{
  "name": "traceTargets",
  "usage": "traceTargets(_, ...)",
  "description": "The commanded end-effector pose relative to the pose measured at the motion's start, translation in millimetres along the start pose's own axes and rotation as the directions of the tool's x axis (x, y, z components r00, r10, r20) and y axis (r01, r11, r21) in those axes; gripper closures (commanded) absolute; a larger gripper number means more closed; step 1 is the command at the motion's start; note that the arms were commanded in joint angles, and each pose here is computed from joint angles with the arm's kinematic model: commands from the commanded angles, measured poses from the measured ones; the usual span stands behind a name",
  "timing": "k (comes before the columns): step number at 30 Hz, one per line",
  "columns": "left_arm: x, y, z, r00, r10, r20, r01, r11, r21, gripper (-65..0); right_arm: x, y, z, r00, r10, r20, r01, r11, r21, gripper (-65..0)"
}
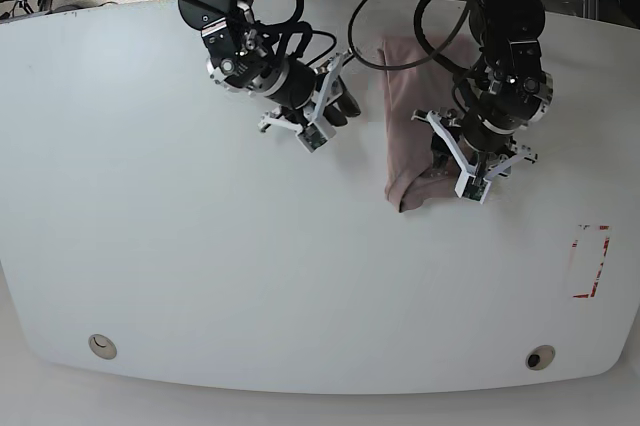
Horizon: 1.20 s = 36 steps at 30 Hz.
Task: Fold the T-shirt properly
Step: 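Grasp the folded shirt with the left gripper and drag it to the table edge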
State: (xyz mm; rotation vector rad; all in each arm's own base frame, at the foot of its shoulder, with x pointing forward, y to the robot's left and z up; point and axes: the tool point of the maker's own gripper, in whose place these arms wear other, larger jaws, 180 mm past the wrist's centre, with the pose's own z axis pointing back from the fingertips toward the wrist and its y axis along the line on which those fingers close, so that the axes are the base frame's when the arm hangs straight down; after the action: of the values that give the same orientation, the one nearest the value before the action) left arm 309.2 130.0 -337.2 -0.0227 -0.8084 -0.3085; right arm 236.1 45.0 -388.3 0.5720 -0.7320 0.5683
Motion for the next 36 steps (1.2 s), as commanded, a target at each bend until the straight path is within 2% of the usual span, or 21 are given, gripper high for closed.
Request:
traceTargets(1, 19, -5, 2, 0.997, 0.03, 0.069, -0.03, 1.0, 0.001, -30.3, 19, -24, 13, 0.998, 0.023, 0.06, -0.021, 0.999, -0.034, -13.0)
traceTargets(4, 17, -2, 3, 0.986, 0.121, 0.113, -0.127, 0.991, 0.04, -36.5, 23, -41, 19, 0.996, 0.002, 0.084, 0.004, 0.998, -0.067, -13.0)
traceTargets(8, 22, -14, 5, 0.956, 0.197, 0.218, -0.214, 0.975, 0.055, -39.9, 22, -61, 29, 0.997, -0.009, 0.081, 0.017, 0.995, -0.1, -13.0)
traceTargets(10, 18, -23, 5, 0.947, 0.22, 0.234, -0.238, 0.97, 0.054, -40.7, 19, -71, 36, 0.997, -0.01, 0.073, 0.019, 0.993, -0.118, -13.0)
traceTargets(14, 0, -36, -11, 0.951, 0.245, 0.188, -0.259, 0.965, 0.05, -40.4, 17, -88, 39, 0.997, -0.025, 0.073, 0.036, 0.989, -0.144, -13.0)
traceTargets(17, -25, -33, -25, 0.957, 0.248, 0.149, -0.264, 0.96, 0.096, -40.4, 16, -95, 41, 0.997, -0.038, 0.071, 0.048, 0.986, -0.159, -13.0)
traceTargets(22, -72, -26, -45, 0.979, 0.192, 0.071, -0.201, 0.966, 0.162, -40.4, 16, -108, 49, 0.995, -0.052, 0.084, 0.067, 0.979, -0.192, -13.0)
traceTargets(25, -110, 5, -52, 0.983, 0.185, -0.018, -0.177, 0.96, 0.215, -40.4, 16, -115, 53, 0.994, -0.062, 0.09, 0.08, 0.974, -0.21, -13.0)
traceTargets(27, -109, 25, -57, 0.988, 0.151, -0.029, -0.14, 0.964, 0.227, -40.4, 17, -115, 53, 0.994, -0.06, 0.093, 0.079, 0.974, -0.212, -13.0)
traceTargets(32, -109, 65, -50, 0.996, -0.056, -0.076, 0.068, 0.984, 0.166, -40.6, 9, -116, 55, 0.995, -0.068, 0.079, 0.084, 0.973, -0.215, -13.0)
traceTargets(36, -113, 116, -43, 0.963, -0.223, -0.152, 0.242, 0.963, 0.115, -40.4, 7, -114, 55, 0.995, -0.07, 0.077, 0.085, 0.973, -0.214, -13.0)
